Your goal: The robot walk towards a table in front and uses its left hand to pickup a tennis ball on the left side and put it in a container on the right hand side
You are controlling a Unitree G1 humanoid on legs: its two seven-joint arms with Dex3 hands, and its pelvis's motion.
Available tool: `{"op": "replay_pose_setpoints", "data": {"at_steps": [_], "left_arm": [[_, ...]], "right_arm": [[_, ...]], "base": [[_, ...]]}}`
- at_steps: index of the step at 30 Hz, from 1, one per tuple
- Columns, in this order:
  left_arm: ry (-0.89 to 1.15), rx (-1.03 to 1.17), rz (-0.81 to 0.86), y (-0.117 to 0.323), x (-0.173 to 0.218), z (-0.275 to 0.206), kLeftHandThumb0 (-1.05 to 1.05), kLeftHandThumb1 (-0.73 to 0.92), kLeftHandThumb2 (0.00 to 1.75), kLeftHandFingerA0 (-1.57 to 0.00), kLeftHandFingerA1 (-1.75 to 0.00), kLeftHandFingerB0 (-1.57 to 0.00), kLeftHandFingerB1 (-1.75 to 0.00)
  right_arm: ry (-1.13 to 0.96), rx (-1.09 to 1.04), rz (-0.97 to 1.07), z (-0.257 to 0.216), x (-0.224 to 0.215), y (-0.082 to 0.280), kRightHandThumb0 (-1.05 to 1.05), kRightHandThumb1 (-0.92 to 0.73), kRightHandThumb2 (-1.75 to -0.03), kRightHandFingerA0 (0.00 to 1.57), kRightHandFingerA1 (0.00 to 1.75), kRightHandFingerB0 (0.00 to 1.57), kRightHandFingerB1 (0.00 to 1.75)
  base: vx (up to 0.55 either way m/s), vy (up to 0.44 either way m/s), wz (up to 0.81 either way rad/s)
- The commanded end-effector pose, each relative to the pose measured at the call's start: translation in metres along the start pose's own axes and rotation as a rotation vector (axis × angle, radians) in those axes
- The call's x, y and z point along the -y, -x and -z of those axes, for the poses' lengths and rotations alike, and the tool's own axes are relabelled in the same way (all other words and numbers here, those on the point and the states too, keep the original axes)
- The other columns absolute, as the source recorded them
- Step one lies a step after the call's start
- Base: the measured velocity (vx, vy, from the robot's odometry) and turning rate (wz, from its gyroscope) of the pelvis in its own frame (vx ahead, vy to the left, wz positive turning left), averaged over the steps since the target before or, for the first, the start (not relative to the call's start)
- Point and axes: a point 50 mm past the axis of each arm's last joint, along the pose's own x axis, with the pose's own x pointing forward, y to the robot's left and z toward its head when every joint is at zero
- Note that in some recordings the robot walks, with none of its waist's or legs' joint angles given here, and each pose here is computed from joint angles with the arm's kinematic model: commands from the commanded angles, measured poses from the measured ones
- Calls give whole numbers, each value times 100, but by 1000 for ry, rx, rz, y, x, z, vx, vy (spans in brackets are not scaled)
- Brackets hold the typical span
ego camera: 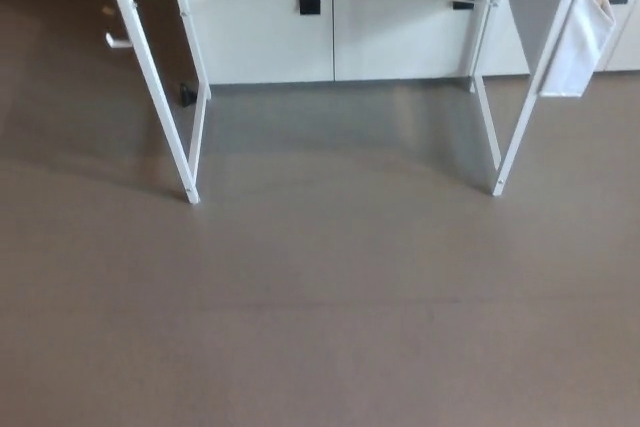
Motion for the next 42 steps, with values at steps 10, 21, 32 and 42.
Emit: {"op": "replay_pose_setpoints", "data": {"at_steps": [10,21,32,42], "left_arm": [[3,10,-14,1,-6,-3,-10,55,57,-44,-44,-30,-33],[-22,12,-23,0,-6,-4,-11,55,57,-44,-43,-31,-34],[-28,1,-20,1,-6,-2,-9,57,56,-46,-42,-31,-33],[-51,-33,-18,7,-7,12,-8,39,87,-38,-60,-19,-51]], "right_arm": [[-16,2,12,6,3,2,-16,-47,-53,63,54,44,43],[-5,-5,22,8,3,2,-18,-47,-54,70,54,47,43],[0,-14,17,12,3,5,-20,-49,-54,67,52,45,42],[-5,-55,27,32,6,19,-21,-47,-54,70,54,46,43]], "base": [[305,131,-18],[274,33,10],[311,-52,7],[288,150,-8]]}}
